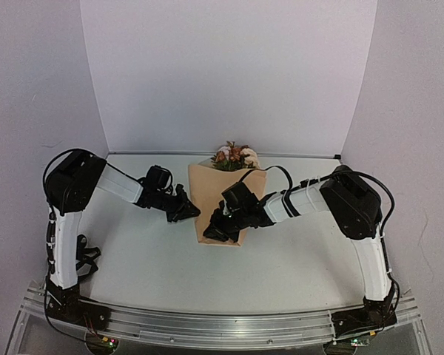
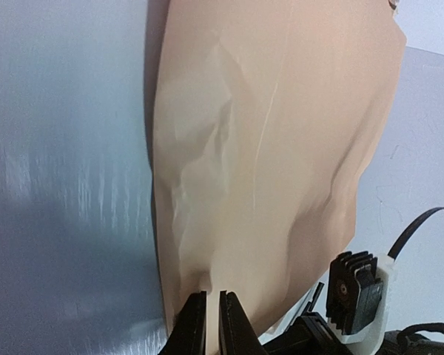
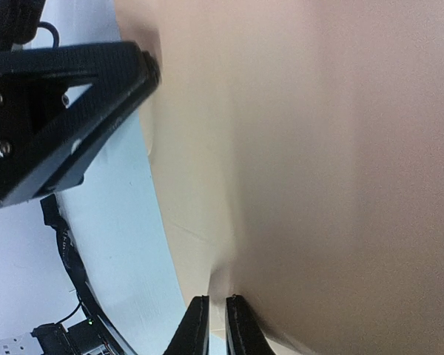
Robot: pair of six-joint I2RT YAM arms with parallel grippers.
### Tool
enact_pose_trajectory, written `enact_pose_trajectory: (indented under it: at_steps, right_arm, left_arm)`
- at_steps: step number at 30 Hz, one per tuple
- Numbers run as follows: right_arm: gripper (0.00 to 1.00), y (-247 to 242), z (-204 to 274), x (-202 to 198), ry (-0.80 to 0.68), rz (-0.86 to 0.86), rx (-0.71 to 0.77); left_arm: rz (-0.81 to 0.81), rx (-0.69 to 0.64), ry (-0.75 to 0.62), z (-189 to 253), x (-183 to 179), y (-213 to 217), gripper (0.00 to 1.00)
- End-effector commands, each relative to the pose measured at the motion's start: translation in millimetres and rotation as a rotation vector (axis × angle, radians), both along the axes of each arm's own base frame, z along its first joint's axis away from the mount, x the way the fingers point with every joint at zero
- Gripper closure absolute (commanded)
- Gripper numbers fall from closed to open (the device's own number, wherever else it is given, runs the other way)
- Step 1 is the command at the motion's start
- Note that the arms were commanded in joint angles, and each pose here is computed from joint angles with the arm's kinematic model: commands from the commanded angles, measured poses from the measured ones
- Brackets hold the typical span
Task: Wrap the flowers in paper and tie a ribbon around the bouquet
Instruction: Press the fold line of the folded wrapping paper.
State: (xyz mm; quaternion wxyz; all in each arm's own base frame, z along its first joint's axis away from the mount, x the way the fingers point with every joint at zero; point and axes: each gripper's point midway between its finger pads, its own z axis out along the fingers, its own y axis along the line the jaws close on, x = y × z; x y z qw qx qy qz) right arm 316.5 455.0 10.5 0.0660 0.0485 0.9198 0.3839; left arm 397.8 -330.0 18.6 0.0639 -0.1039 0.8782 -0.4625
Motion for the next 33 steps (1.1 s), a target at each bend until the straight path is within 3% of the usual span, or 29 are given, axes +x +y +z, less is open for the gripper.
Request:
enact_pose_trajectory:
  at_steps: [1, 33]
  right_arm:
    - [0.88, -30, -44, -22, 0.094, -0.014, -0.152]
    - [0.89, -30, -51, -26, 0.118, -0.005, -0.154]
  left_arm:
    - [0.083, 0.038, 0.028, -14, 27, 16, 0.90]
    - [0.207, -0.024, -0.069, 0, 184, 51, 0.87]
